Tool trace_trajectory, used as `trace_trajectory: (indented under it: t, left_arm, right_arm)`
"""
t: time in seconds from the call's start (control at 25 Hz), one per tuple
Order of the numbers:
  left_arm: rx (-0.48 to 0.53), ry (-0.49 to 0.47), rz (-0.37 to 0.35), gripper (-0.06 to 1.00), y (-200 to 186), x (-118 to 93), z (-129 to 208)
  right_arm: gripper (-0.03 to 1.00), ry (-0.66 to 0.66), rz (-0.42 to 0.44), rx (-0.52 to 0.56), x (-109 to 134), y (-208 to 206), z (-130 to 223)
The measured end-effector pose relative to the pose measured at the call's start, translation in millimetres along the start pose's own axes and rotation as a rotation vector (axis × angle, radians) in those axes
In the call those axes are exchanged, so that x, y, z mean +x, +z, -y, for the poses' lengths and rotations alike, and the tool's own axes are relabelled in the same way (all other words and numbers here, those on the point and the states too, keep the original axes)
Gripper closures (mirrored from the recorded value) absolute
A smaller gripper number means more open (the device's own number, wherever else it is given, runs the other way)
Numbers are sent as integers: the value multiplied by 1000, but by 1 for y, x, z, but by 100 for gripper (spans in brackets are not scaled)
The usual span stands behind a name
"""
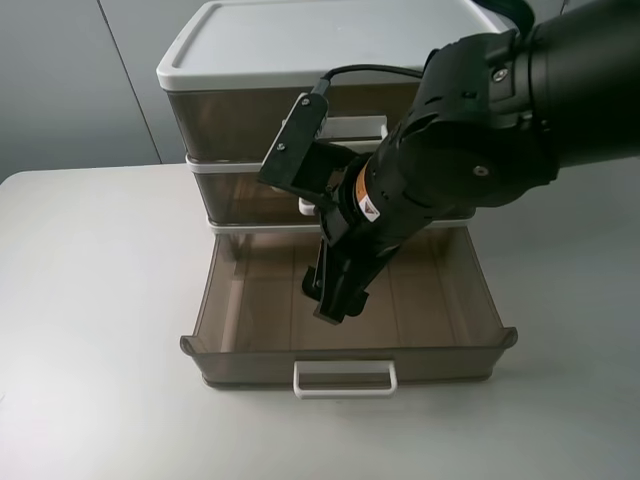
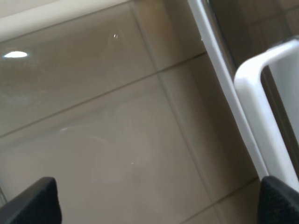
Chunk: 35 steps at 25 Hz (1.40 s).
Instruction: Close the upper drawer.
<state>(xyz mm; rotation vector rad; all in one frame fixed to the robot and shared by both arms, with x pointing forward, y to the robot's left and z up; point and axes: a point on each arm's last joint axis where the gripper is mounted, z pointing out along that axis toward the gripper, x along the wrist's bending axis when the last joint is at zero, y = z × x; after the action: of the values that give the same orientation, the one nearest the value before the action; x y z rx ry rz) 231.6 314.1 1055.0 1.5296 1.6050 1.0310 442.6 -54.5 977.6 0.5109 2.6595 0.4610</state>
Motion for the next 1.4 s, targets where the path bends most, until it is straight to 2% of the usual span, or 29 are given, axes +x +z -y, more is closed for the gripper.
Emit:
trace_trajectory:
  t: [0.2, 0.4, 0.48, 0.56, 0.68, 0.84, 0.92, 1.0, 1.16, 1.28, 1.4]
  left_arm:
    - [0, 0, 0, 20, 0, 0, 0]
    - [0, 0, 0, 20, 0, 0, 0]
    - [0, 0, 0, 20, 0, 0, 0]
    - [0, 0, 0, 20, 0, 0, 0]
    - [0, 0, 0, 20, 0, 0, 0]
    - [0, 0, 0, 20, 0, 0, 0]
    - [0, 0, 0, 20, 0, 0, 0]
    - [0, 0, 0, 20, 0, 0, 0]
    - [0, 0, 0, 20, 0, 0, 0]
    - [0, 0, 0, 20, 0, 0, 0]
    - [0, 0, 0, 20, 0, 0, 0]
  right_arm:
    - [33, 20, -29, 10, 9, -17, 0]
    - [33, 121, -185, 20, 20, -60, 7]
    - [33, 184, -246, 40, 16, -78, 16]
    - [33, 258, -264, 52, 3, -92, 26]
    - [33, 410, -210, 49, -32, -112, 49]
    - [33, 674, -53, 27, -83, -140, 95]
    - [33, 804, 41, 9, -101, -158, 119]
    - [33, 903, 116, -2, -109, -173, 139]
    - [33, 1055, 233, -16, -102, -193, 173]
    - [33, 1120, 295, -38, -81, -197, 191]
    - [33, 1119, 349, -92, -55, -207, 200]
